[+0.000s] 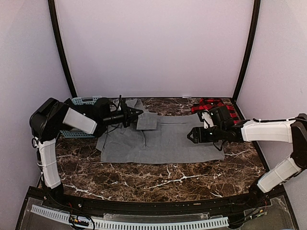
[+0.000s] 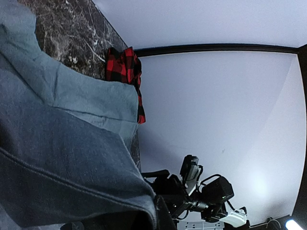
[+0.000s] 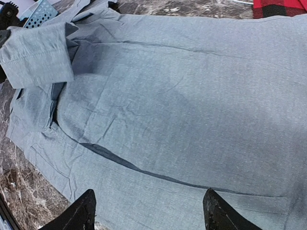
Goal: Fold and stack the long sleeve shirts
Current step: Pass from the left arm to the right, then adjust the sleeve of the 1/3-folded shirt.
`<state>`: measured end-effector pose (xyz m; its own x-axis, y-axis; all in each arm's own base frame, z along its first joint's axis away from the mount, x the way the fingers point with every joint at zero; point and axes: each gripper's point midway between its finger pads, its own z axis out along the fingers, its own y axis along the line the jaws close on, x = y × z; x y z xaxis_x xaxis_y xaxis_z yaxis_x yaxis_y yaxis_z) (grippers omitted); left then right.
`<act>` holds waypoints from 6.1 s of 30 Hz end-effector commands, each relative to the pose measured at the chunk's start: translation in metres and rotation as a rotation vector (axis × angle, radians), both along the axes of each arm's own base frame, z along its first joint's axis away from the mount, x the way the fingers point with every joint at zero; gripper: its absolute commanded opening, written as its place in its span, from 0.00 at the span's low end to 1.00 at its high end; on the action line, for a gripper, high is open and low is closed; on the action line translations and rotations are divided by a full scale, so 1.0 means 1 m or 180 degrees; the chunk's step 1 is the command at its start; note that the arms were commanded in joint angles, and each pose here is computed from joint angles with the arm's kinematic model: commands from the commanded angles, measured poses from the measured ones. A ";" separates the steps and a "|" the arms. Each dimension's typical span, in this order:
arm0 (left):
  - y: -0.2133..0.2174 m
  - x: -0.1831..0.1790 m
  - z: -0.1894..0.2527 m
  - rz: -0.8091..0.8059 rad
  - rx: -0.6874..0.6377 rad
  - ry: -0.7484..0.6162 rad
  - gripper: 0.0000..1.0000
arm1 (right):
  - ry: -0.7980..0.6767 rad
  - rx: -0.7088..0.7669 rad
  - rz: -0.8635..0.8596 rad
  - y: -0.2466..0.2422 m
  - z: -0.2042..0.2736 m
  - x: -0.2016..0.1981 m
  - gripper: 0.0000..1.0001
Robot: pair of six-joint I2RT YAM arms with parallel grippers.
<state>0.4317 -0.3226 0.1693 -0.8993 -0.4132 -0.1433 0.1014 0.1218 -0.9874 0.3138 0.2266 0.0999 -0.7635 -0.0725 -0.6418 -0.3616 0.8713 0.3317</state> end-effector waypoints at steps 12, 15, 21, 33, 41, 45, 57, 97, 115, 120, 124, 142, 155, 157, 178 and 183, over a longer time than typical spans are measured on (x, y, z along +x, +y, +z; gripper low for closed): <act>-0.021 -0.068 0.032 -0.0270 -0.0222 -0.0322 0.04 | 0.0074 0.1256 0.0876 0.106 0.020 -0.023 0.97; -0.021 -0.077 0.033 -0.0346 -0.0324 -0.0264 0.02 | 0.0018 0.1400 0.1053 0.121 0.024 -0.020 0.98; -0.019 -0.090 0.040 -0.0430 -0.0475 -0.0209 0.00 | -0.0087 0.1621 0.1410 0.149 0.028 -0.011 0.98; -0.017 -0.097 0.048 -0.0466 -0.0485 -0.0198 0.00 | -0.0342 0.2035 0.2134 0.192 0.039 -0.003 0.94; -0.018 -0.095 0.045 -0.0459 -0.0469 -0.0184 0.00 | -0.0381 0.2176 0.2433 0.192 0.047 -0.018 0.72; -0.018 -0.095 0.044 -0.0450 -0.0448 -0.0187 0.00 | -0.0320 0.2220 0.2464 0.190 0.048 -0.024 0.37; 0.001 -0.095 0.023 -0.0456 0.0368 -0.0764 0.38 | -0.0072 0.1968 0.1806 0.146 0.118 -0.013 0.00; 0.024 -0.057 -0.086 0.0059 0.2098 -0.1273 0.64 | 0.0167 0.2273 0.2076 0.230 0.221 0.056 0.00; -0.011 -0.027 -0.075 0.0066 0.2059 -0.2023 0.73 | 0.0337 0.2349 0.2041 0.244 0.211 0.071 0.00; -0.031 -0.033 -0.075 -0.0140 0.1858 -0.2152 0.71 | 0.0360 0.2343 0.2009 0.242 0.206 0.075 0.00; -0.045 -0.048 -0.075 -0.0371 0.1645 -0.2237 0.69 | 0.0306 0.2363 0.2010 0.240 0.207 0.080 0.00; -0.075 -0.070 -0.071 -0.0748 0.1319 -0.2373 0.71 | 0.0370 0.2339 0.1968 0.231 0.194 0.090 0.00; -0.019 -0.104 -0.063 -0.0364 0.1755 -0.2516 0.77 | 0.0405 0.2290 0.2005 0.226 0.189 0.080 0.00; -0.015 -0.107 -0.067 -0.0376 0.1819 -0.2496 0.78 | 0.0416 0.2282 0.2007 0.226 0.186 0.080 0.00; 0.067 -0.134 -0.044 0.0425 0.2298 -0.2081 0.77 | 0.0682 0.2075 0.2062 0.208 0.155 0.013 0.00; 0.088 -0.140 -0.023 0.0655 0.2424 -0.2127 0.77 | 0.0764 0.2080 0.2059 0.204 0.145 -0.014 0.00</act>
<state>0.2933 -0.2532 0.1518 -0.4448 -0.1517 -0.8827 0.5811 0.7010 -0.4133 0.3190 0.4299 0.2360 -0.8421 -0.2117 -0.4960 -0.5320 0.1755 0.8284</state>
